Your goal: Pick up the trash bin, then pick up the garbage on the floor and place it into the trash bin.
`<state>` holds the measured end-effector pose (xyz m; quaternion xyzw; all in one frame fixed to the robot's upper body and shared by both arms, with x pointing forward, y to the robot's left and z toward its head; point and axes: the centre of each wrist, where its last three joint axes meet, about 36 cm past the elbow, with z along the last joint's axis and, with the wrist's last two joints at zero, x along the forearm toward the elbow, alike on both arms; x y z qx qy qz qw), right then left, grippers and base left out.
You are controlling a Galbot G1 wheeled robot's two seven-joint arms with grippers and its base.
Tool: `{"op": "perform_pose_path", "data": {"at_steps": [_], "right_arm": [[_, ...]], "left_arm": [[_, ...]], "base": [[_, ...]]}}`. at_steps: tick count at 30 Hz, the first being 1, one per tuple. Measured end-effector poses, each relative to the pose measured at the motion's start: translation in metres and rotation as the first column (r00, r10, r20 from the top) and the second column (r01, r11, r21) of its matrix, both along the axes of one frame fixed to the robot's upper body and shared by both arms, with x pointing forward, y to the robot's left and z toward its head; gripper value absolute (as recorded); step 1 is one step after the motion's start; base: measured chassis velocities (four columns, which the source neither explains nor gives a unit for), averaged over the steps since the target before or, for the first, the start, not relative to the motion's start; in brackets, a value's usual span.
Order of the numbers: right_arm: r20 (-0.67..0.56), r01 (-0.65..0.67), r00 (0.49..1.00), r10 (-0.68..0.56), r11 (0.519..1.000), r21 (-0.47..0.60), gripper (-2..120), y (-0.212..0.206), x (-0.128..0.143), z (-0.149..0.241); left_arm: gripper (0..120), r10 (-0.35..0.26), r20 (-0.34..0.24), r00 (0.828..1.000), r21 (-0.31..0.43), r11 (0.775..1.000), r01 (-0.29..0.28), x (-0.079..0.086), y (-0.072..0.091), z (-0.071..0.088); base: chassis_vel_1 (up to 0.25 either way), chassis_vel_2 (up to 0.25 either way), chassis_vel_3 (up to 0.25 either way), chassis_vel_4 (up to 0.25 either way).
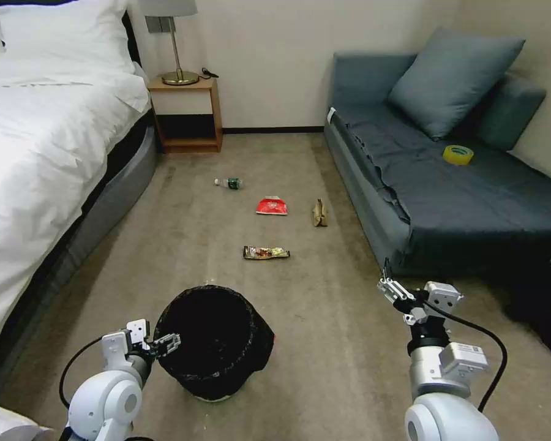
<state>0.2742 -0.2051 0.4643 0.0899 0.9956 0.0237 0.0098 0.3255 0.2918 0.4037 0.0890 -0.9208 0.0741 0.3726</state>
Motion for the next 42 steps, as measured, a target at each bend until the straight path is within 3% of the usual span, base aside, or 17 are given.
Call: {"op": "perform_pose_path", "data": {"at_steps": [10,14,20,22,32,35,38,39,42], "right_arm": [[0.006,-0.002,1.000,0.002,1.000,-0.001,100,0.001,0.003,-0.002],[0.011,0.001,1.000,-0.001,1.000,-0.002,100,0.000,0.004,-0.003],[0.014,0.003,1.000,-0.003,1.000,-0.003,100,-0.001,0.004,-0.003],[0.014,0.004,1.000,-0.004,1.000,0.000,100,-0.001,0.004,-0.003],[0.025,0.005,1.000,-0.006,1.000,0.005,100,-0.001,0.003,-0.002],[0.048,0.012,0.999,-0.013,1.000,0.018,100,-0.001,0.004,-0.001],[0.056,0.017,0.998,-0.019,0.999,0.036,100,-0.001,0.003,-0.001],[0.056,0.017,0.998,-0.019,0.999,0.036,100,-0.001,0.003,-0.001],[0.069,0.024,0.997,-0.029,0.997,0.070,100,-0.002,0.003,0.000]], "left_arm": [[56,0.013,-0.012,1.000,-0.035,0.999,-0.014,0.005,0.001,-0.008],[37,0.017,-0.015,1.000,-0.059,0.998,-0.018,0.006,0.000,-0.010],[20,0.025,-0.021,0.999,-0.083,0.996,-0.027,0.006,0.000,-0.011],[8,0.032,-0.025,0.999,-0.099,0.995,-0.034,0.006,-0.001,-0.011],[4,0.057,-0.024,0.998,-0.121,0.991,-0.059,0.003,0.001,-0.007],[4,0.063,-0.002,0.998,-0.119,0.991,-0.063,-0.003,0.001,0.006],[3,0.083,0.058,0.995,-0.049,0.996,-0.080,-0.009,0.004,0.026],[3,0.083,0.058,0.995,-0.049,0.996,-0.080,-0.009,0.004,0.026],[3,0.093,0.139,0.986,0.009,0.995,-0.095,-0.015,0.005,0.053]], "base": [[0.000,0.000,0.000,0.000],[0.000,0.000,0.000,0.000],[0.000,0.000,0.000,0.000],[0.000,0.000,0.000,0.000],[0.000,0.000,0.000,0.000],[0.000,0.000,0.000,0.000],[0.000,0.000,0.000,0.000],[0.000,0.000,0.000,0.000],[0.000,0.000,0.000,0.000]]}}
